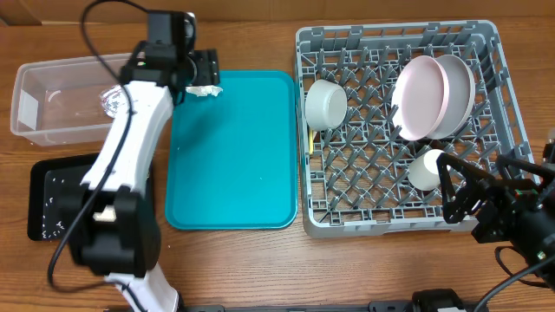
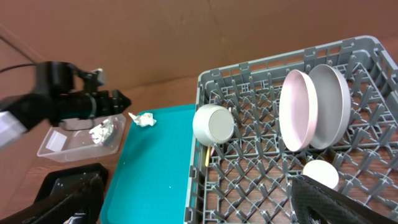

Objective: Sort waste into correct bins and load items into the dishwasher rack
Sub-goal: 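Grasp the white paper napkin on the teal tray with the left gripper, then carry the napkin left and drop it into the clear bin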

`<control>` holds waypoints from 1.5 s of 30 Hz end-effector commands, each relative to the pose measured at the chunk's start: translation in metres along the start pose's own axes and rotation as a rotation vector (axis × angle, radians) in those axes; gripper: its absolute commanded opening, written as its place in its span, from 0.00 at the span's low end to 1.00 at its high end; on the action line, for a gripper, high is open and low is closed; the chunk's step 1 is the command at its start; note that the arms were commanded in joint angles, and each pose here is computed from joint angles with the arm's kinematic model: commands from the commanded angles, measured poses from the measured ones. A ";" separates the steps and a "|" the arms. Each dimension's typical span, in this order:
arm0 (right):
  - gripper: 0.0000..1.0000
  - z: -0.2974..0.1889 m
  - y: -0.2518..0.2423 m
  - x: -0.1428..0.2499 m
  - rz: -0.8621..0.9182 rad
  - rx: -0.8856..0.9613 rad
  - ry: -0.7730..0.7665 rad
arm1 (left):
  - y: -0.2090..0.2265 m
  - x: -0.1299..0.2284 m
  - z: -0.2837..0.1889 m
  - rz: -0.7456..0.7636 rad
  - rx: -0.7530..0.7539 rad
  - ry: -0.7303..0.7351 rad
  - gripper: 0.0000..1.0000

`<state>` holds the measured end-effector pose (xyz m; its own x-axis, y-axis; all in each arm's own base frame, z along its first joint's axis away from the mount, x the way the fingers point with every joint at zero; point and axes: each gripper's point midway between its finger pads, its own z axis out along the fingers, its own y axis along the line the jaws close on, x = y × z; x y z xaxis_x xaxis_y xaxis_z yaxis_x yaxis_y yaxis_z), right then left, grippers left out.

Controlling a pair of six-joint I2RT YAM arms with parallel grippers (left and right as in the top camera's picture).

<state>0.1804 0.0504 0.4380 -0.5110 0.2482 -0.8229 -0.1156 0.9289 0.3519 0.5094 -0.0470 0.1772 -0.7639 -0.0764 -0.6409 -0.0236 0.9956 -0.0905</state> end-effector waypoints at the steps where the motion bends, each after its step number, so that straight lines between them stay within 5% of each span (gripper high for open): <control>1: 1.00 -0.002 0.001 -0.002 -0.003 0.000 -0.013 | 0.010 0.015 0.057 0.048 -0.054 0.041 0.80; 12: 1.00 -0.002 0.001 -0.002 -0.003 0.000 -0.013 | 0.021 0.060 0.140 0.050 -0.081 0.116 0.83; 14: 1.00 -0.002 0.001 -0.002 -0.003 0.000 -0.013 | 0.023 0.072 0.146 0.051 -0.085 0.152 0.67; 16: 1.00 -0.002 0.001 -0.002 -0.003 0.000 -0.013 | 0.023 0.074 0.145 0.051 -0.086 0.164 0.31; 18: 1.00 -0.002 0.001 -0.002 -0.003 0.000 -0.013 | 0.022 0.069 0.136 0.050 -0.086 0.158 0.12; 20: 1.00 -0.002 0.001 -0.002 -0.003 0.000 -0.013 | 0.020 0.056 0.118 0.026 -0.084 0.136 0.04; 26: 1.00 -0.002 0.001 -0.002 -0.003 0.000 -0.013 | 0.006 0.024 -0.018 -0.023 -0.027 0.108 0.04; 29: 1.00 -0.002 0.001 -0.002 -0.003 0.000 -0.013 | 0.051 0.009 -0.083 -0.041 -0.226 0.028 0.04; 34: 1.00 -0.002 0.001 -0.002 -0.003 0.000 -0.013 | 0.098 0.014 -0.084 -0.083 -0.314 0.054 0.04; 39: 1.00 -0.002 0.001 -0.002 -0.003 0.000 -0.013 | 0.145 0.038 -0.025 -0.165 -0.336 0.162 0.04; 40: 1.00 -0.002 0.001 -0.002 -0.003 0.000 -0.013 | 0.146 0.042 -0.015 -0.171 -0.303 0.176 0.07; 41: 1.00 -0.002 0.001 -0.002 -0.003 0.000 -0.013 | 0.143 0.045 -0.006 -0.174 -0.259 0.187 0.29; 42: 1.00 -0.002 0.001 -0.002 -0.003 0.000 -0.013 | 0.139 0.046 -0.002 -0.179 -0.224 0.193 0.64; 44: 1.00 -0.002 0.001 -0.002 -0.003 0.000 -0.013 | 0.139 0.043 -0.006 -0.179 -0.221 0.185 0.91; 45: 1.00 -0.002 0.001 -0.002 -0.003 0.000 -0.013 | 0.138 0.040 -0.012 -0.179 -0.222 0.184 0.93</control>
<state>0.1803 0.0504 0.4378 -0.5116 0.2482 -0.8226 -0.1150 0.9290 0.3518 0.4646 0.0977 0.1300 -0.8455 -0.2754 -0.4576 -0.3311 0.9426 0.0444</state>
